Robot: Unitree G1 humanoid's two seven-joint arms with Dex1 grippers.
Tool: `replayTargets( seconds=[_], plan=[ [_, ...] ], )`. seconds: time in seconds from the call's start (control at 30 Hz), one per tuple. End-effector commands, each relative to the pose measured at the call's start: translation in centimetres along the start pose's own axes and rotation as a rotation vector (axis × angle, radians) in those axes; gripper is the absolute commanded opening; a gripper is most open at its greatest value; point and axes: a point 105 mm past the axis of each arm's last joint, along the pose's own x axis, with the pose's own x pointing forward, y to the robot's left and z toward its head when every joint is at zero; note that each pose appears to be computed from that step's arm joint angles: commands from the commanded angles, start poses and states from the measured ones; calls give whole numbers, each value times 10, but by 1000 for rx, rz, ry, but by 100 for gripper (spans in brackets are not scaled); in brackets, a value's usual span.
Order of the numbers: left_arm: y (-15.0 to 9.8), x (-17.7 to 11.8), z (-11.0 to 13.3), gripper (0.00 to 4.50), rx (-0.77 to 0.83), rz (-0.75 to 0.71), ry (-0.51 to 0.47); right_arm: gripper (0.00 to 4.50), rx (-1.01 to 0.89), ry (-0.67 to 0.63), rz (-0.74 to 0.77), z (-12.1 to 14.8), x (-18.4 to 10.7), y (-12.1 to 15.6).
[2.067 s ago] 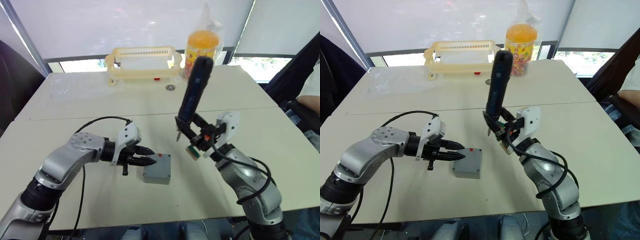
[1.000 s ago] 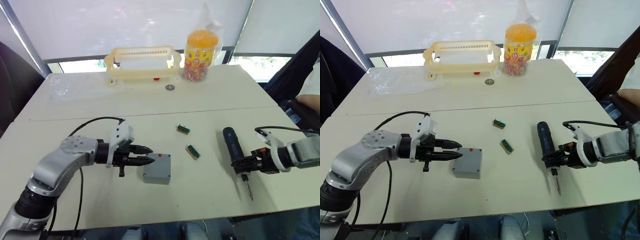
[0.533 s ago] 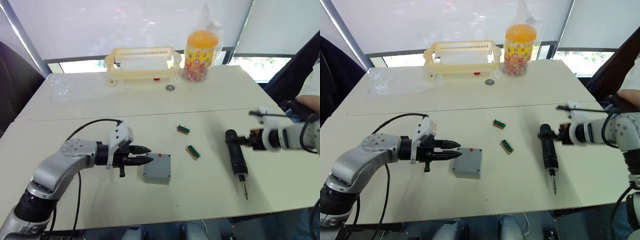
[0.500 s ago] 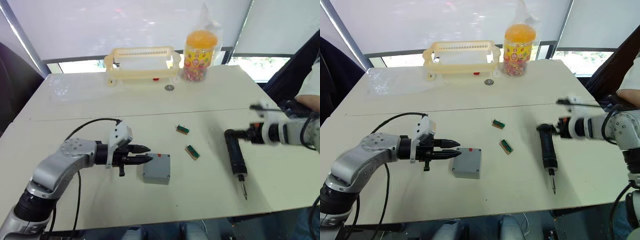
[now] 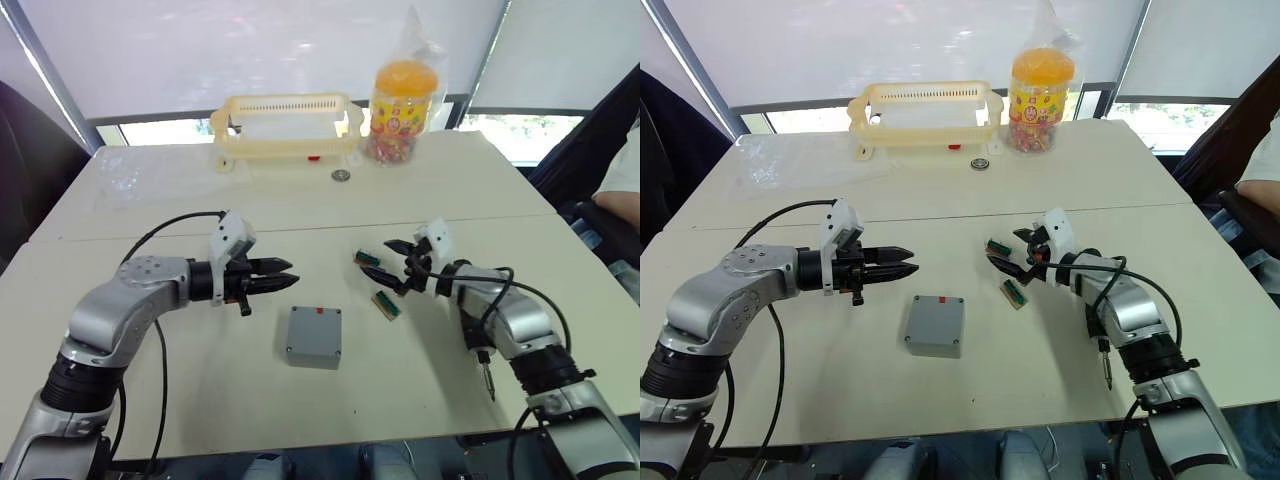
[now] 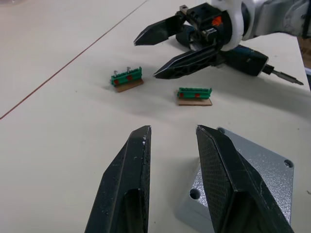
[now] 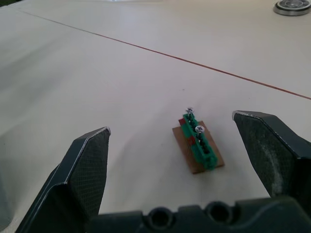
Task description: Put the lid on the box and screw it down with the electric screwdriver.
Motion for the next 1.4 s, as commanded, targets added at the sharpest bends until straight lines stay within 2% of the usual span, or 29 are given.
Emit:
replayTargets(
  seconds=[0.03,0.1,0.13,0.2,0.3,0.9,1.0,1.07,1.1,1.4],
  plan=[
    [-4,-2,9,145,34,5,-9,442,1,-59,-19,13,8,-9],
    [-5,-2,8,145,32,7,-5,442,17,-60,-18,11,13,-11],
    [-6,-2,7,145,31,8,-4,420,18,-59,-20,10,15,-11],
    [-6,-3,6,145,30,11,-2,359,24,-61,-22,10,18,-13],
    [-7,-4,4,145,27,17,4,206,28,-57,-30,8,22,-15],
    [-10,-4,-3,145,19,30,16,206,8,-45,-52,5,30,-21],
    [-10,-4,-4,145,19,29,16,131,2,-38,-54,3,30,-21],
    [-10,-4,-4,145,20,30,15,22,-3,-30,-58,2,30,-21],
    [-9,-4,-4,145,19,31,15,4,-2,-28,-58,1,30,-22],
    [-9,-3,-5,145,19,29,15,4,-5,-44,-49,5,29,-20]
  ],
)
